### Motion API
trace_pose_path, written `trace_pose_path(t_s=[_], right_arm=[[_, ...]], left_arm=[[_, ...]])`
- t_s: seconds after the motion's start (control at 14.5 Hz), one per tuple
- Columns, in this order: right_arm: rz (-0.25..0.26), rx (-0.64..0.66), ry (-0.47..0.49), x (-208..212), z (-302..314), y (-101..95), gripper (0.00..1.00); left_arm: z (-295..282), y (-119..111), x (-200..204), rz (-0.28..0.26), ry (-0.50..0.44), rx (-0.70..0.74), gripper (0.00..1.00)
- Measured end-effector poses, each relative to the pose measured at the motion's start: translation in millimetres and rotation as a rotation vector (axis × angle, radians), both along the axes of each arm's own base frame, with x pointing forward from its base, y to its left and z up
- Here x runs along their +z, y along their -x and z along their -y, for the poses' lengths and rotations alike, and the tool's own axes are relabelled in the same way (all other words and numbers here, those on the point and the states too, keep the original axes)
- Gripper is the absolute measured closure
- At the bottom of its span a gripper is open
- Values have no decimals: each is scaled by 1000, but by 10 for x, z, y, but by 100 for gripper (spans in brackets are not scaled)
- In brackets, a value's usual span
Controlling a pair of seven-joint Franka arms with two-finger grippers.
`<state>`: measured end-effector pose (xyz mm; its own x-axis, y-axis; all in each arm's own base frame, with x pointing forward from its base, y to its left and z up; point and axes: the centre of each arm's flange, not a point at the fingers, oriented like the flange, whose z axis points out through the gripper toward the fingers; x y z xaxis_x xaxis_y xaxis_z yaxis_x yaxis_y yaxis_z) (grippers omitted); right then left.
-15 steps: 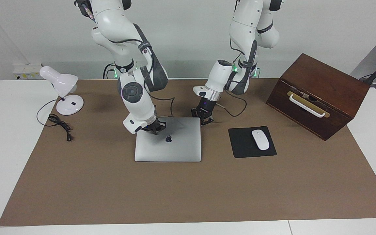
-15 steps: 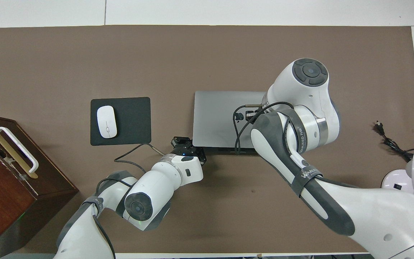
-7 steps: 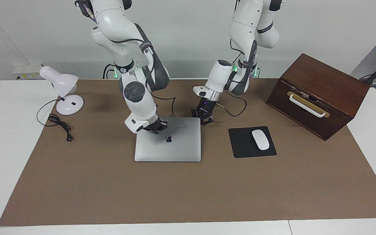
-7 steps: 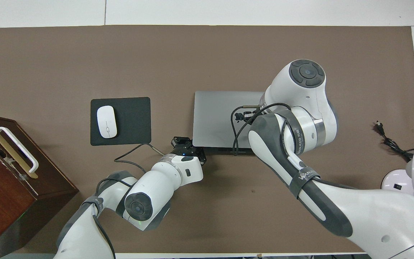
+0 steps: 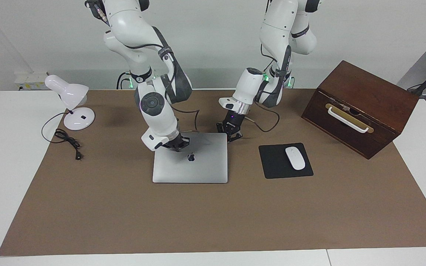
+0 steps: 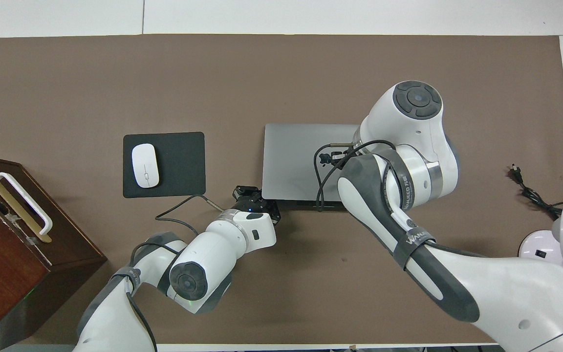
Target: Close laptop with both arms
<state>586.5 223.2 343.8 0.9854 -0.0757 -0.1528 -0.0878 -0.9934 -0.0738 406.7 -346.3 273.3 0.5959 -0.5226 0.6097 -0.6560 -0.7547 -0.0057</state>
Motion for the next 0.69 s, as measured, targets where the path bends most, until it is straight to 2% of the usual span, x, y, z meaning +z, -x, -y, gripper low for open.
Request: trace_pose_path(t_s=[0.69], right_arm=[[0,0,0,-3,-2,2,99]], left_arm=[[-24,39,-1,-1,-2,-2,99]])
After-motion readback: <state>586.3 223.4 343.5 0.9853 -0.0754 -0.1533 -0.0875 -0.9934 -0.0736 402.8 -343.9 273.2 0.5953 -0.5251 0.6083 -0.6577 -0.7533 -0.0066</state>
